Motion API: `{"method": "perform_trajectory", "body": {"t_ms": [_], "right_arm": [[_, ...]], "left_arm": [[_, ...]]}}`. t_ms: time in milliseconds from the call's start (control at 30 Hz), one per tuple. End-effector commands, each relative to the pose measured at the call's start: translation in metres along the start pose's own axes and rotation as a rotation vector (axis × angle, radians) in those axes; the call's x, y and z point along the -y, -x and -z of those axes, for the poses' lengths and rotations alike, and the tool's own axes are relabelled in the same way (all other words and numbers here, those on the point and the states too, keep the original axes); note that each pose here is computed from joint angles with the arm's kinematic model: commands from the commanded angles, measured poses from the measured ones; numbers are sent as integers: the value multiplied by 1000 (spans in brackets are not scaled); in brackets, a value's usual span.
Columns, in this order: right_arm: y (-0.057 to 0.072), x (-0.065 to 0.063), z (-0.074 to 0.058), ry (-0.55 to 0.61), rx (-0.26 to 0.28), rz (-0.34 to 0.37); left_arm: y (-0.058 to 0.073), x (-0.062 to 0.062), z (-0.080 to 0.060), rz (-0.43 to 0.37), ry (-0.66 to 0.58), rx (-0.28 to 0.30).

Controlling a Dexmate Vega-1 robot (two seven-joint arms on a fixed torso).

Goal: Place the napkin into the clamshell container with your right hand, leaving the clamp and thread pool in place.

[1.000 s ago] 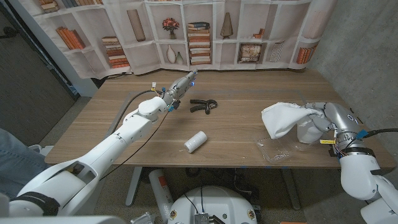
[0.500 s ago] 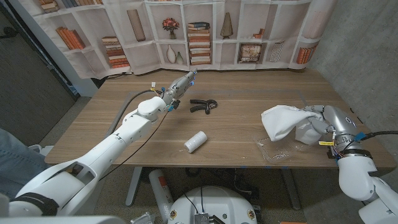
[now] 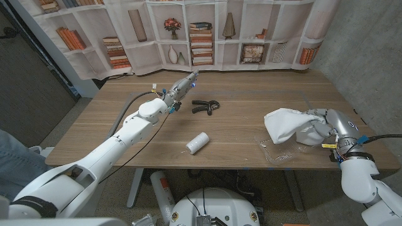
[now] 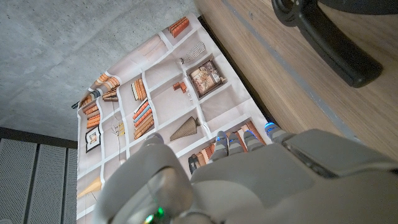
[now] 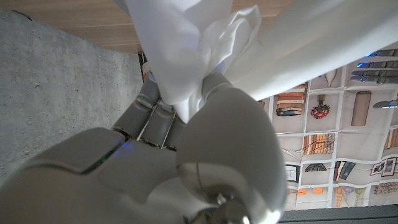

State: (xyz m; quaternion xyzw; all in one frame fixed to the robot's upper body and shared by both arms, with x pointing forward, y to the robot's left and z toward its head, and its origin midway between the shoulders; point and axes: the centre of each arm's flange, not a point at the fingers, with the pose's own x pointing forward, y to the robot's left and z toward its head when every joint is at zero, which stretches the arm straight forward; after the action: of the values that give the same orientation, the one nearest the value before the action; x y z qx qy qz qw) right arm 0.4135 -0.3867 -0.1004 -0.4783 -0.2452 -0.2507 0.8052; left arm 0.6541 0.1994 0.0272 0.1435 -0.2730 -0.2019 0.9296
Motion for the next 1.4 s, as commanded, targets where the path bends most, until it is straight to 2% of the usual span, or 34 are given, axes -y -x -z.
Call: {"method": "perform_trajectory", "body": {"t_ms": [33,833,1400], "right_arm": [[-1,-10,4,-23,-17,-24],[0,-22,14,10,-65,-76],[-5,-35,16,25,-64,-152]], "left_arm": [[4,0,2,1,-4,-10],[9,1,0,-2,2,-2],[15,4,5,-10,10,-11]]}}
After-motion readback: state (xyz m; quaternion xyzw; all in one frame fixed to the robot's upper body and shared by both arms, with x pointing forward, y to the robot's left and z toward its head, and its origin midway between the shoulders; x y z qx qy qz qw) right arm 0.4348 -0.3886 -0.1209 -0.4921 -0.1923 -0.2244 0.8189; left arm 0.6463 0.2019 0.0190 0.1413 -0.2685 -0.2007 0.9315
